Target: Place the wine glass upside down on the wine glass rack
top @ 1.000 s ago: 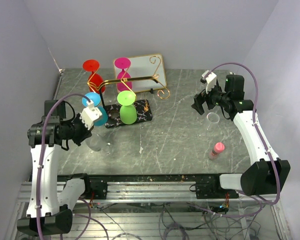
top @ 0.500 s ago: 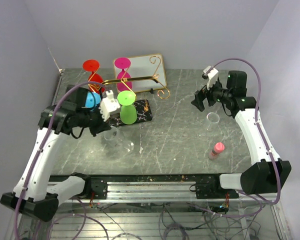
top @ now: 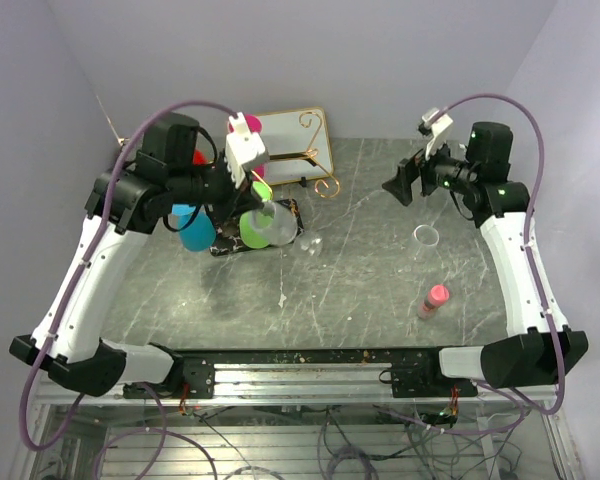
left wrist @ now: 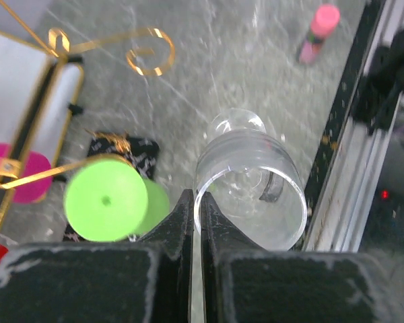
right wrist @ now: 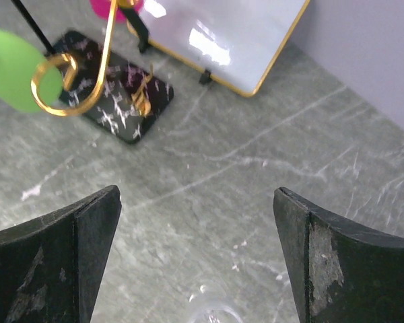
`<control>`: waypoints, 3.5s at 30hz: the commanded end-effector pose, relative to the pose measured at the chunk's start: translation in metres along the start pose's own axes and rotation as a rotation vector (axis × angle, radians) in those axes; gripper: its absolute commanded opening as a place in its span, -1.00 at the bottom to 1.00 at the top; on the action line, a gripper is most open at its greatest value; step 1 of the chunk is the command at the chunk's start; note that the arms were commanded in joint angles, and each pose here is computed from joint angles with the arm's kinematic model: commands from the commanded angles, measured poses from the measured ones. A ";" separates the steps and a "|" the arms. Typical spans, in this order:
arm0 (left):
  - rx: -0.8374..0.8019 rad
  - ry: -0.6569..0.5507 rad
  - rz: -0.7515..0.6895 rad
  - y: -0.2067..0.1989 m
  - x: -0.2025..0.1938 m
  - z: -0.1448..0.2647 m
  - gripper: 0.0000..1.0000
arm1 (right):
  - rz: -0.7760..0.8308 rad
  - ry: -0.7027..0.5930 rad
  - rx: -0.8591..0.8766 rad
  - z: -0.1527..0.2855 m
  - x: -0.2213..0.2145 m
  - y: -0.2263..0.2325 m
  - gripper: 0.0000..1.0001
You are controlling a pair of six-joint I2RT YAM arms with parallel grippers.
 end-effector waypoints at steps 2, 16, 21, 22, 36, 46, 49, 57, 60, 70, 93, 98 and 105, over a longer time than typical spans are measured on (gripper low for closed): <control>0.062 -0.284 0.062 0.015 0.086 0.010 -0.86 | -0.030 -0.156 0.024 0.029 0.070 0.014 0.88; 0.284 -0.561 0.074 0.045 0.154 0.045 -0.86 | -0.130 -0.286 0.257 0.020 0.124 0.058 0.70; 0.330 -0.575 0.077 0.055 0.156 0.045 -0.86 | -0.144 -0.276 0.260 -0.004 0.129 0.084 0.68; 0.339 -0.578 0.074 0.056 0.157 0.046 -0.86 | -0.152 -0.274 0.255 -0.008 0.129 0.084 0.65; 0.362 -0.594 0.060 0.057 0.159 0.050 -0.87 | -0.272 -0.260 0.330 -0.034 0.125 0.091 0.02; 0.348 -0.583 0.056 0.056 0.155 0.046 -0.86 | -0.310 -0.272 0.370 -0.035 0.129 0.096 -0.11; 0.346 -0.584 0.055 0.055 0.154 0.046 -0.86 | -0.320 -0.273 0.369 -0.036 0.129 0.095 -0.23; 0.331 -0.581 0.037 0.052 0.152 0.046 -0.86 | -0.354 -0.268 0.364 -0.041 0.126 0.093 -0.56; 0.316 -0.576 0.021 0.049 0.149 0.044 -0.86 | -0.359 -0.268 0.351 -0.043 0.127 0.090 -0.66; 0.300 -0.552 0.002 0.047 0.139 0.038 -0.60 | -0.354 -0.282 0.277 -0.047 0.127 0.072 -1.00; 0.685 -0.372 -0.060 0.070 0.085 0.086 0.87 | 0.050 -0.303 -0.530 -0.022 0.157 -0.077 -1.00; 0.728 -0.359 -0.062 0.075 0.075 0.092 0.85 | 0.131 -0.289 -0.673 -0.029 0.177 -0.100 -1.00; 0.777 -0.357 -0.050 0.081 0.063 0.105 0.83 | 0.285 -0.257 -0.803 -0.054 0.195 -0.113 -1.00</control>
Point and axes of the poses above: each gripper's point midway between its finger pads, its own z axis back along the fingers, its own y axis along the line the jaws close on, x = y × z, the point moved 3 cm from there along z, back along the fingers, and after that the axes turned 1 degree about -z, right-handed, at the moved point
